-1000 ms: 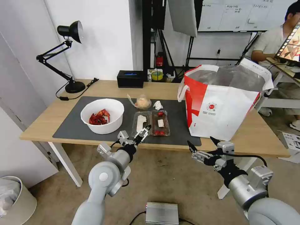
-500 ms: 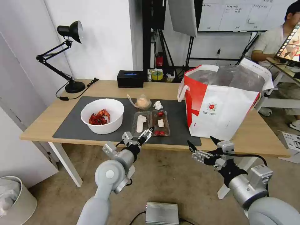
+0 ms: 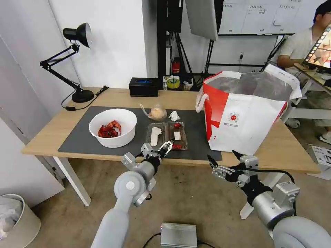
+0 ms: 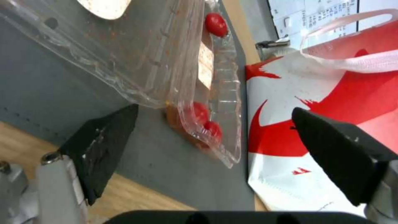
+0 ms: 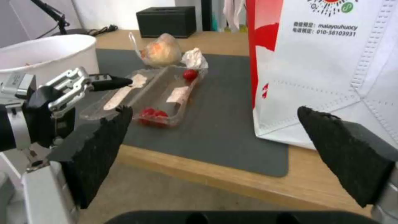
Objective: Pick up the trash from the table and place it into the takeout bag.
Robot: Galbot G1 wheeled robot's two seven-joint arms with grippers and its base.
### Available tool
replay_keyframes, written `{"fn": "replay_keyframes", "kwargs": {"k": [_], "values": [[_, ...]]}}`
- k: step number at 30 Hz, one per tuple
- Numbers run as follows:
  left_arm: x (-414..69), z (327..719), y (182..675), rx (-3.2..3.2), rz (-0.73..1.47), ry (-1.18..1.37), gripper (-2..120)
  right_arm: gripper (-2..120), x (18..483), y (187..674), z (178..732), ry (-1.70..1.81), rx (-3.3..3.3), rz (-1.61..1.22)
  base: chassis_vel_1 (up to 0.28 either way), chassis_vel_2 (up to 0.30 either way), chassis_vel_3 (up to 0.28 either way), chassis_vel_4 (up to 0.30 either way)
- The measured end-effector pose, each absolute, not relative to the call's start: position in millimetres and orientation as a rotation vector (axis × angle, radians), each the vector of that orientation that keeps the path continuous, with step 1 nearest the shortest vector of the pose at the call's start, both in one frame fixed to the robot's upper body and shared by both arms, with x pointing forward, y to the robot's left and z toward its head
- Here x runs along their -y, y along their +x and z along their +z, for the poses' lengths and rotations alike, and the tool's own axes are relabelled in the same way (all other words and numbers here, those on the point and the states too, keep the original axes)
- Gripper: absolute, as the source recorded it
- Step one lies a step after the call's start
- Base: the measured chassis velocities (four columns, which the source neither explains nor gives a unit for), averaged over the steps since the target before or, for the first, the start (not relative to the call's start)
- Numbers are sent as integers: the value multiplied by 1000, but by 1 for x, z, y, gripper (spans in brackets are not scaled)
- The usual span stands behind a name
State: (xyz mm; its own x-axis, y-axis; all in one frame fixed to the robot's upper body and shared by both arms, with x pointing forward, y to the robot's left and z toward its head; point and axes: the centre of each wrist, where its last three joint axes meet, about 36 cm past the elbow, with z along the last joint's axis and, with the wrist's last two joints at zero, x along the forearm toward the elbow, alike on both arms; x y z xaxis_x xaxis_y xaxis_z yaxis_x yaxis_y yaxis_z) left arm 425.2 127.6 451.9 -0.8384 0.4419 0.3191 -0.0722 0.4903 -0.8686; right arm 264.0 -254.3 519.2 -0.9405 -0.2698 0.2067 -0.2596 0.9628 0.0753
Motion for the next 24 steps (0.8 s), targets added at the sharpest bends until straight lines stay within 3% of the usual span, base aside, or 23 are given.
{"fn": "replay_keyframes", "kwargs": {"k": [24], "values": [[-129, 451, 433, 2244, 1365, -225, 100, 100, 252, 264, 514, 393, 2887, -85, 0, 0, 0, 0]]}}
